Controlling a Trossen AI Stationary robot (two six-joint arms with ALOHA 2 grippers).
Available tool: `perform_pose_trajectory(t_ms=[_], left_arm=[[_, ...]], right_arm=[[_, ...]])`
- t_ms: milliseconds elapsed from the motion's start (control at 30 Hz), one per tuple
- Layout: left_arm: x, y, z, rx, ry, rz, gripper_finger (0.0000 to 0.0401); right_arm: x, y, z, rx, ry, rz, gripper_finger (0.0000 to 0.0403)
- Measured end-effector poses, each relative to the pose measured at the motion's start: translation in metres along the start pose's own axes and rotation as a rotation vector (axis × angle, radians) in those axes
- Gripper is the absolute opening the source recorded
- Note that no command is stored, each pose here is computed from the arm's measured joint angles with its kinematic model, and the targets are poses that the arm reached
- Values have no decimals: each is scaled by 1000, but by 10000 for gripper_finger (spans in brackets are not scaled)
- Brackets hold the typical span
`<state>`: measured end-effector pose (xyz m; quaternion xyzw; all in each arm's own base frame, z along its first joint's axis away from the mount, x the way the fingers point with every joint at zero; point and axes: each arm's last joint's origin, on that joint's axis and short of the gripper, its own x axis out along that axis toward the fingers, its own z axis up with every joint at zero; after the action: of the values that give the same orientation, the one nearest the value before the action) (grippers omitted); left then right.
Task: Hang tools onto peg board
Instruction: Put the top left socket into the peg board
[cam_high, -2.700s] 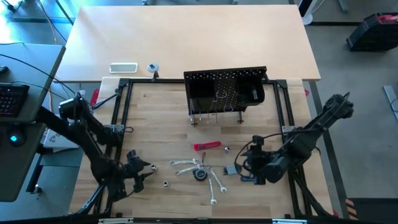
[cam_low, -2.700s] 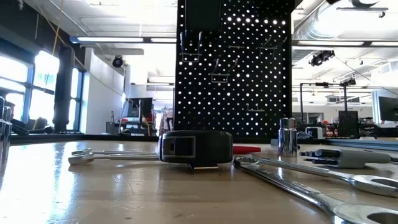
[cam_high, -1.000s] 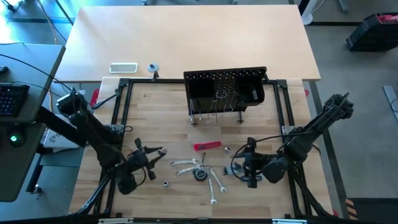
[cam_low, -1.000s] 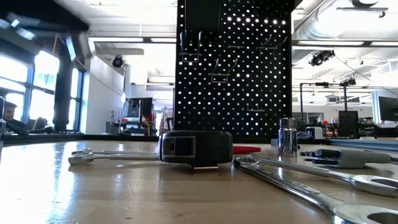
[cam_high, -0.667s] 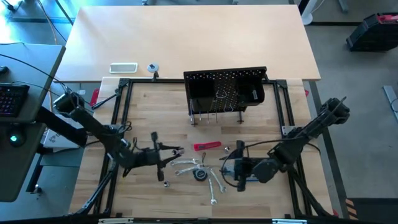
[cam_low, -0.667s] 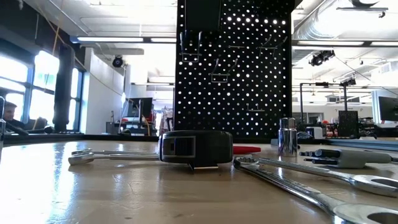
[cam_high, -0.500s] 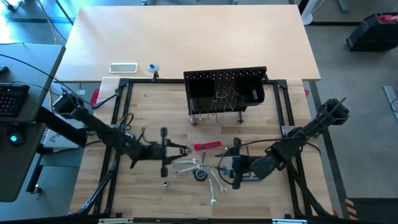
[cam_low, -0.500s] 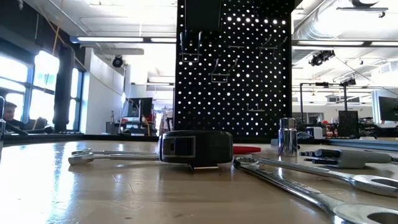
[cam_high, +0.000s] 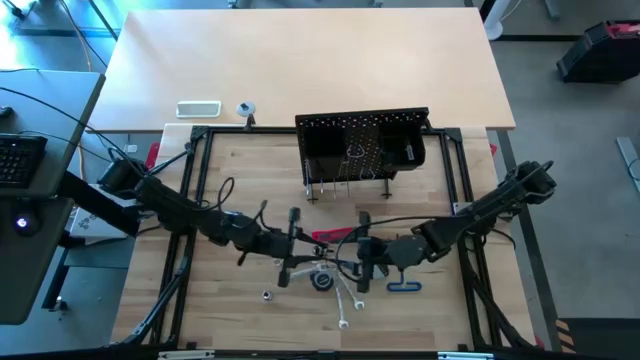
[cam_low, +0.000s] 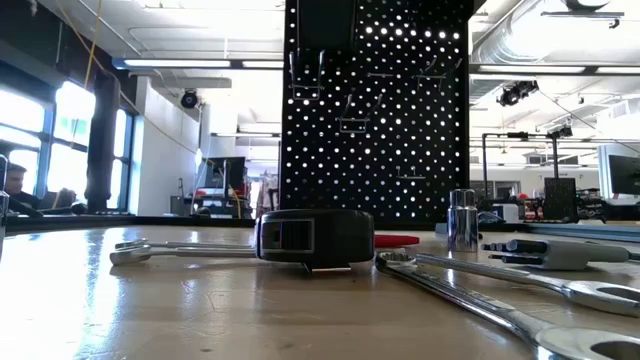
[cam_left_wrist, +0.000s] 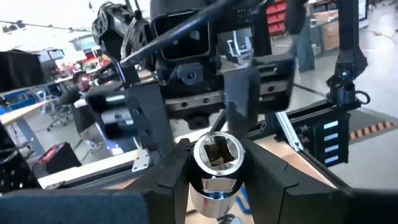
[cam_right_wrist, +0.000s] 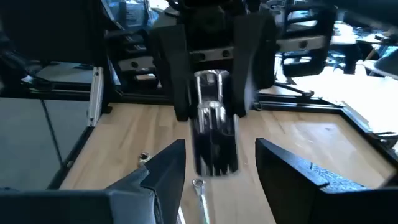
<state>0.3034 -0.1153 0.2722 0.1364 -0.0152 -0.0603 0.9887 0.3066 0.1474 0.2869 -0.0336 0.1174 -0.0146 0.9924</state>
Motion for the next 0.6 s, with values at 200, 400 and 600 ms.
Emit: perform_pose_trajectory(t_ms=[200, 400, 600], left_arm=[[15, 3, -1, 18, 26, -34, 105], [20, 5, 2, 18, 16, -40, 105], [21, 5, 3, 19, 13, -51, 105]], right_arm=[[4, 0, -4, 20, 15, 9, 188], [4, 0, -4, 21, 14, 9, 188], [4, 0, -6, 17, 35, 8, 156]])
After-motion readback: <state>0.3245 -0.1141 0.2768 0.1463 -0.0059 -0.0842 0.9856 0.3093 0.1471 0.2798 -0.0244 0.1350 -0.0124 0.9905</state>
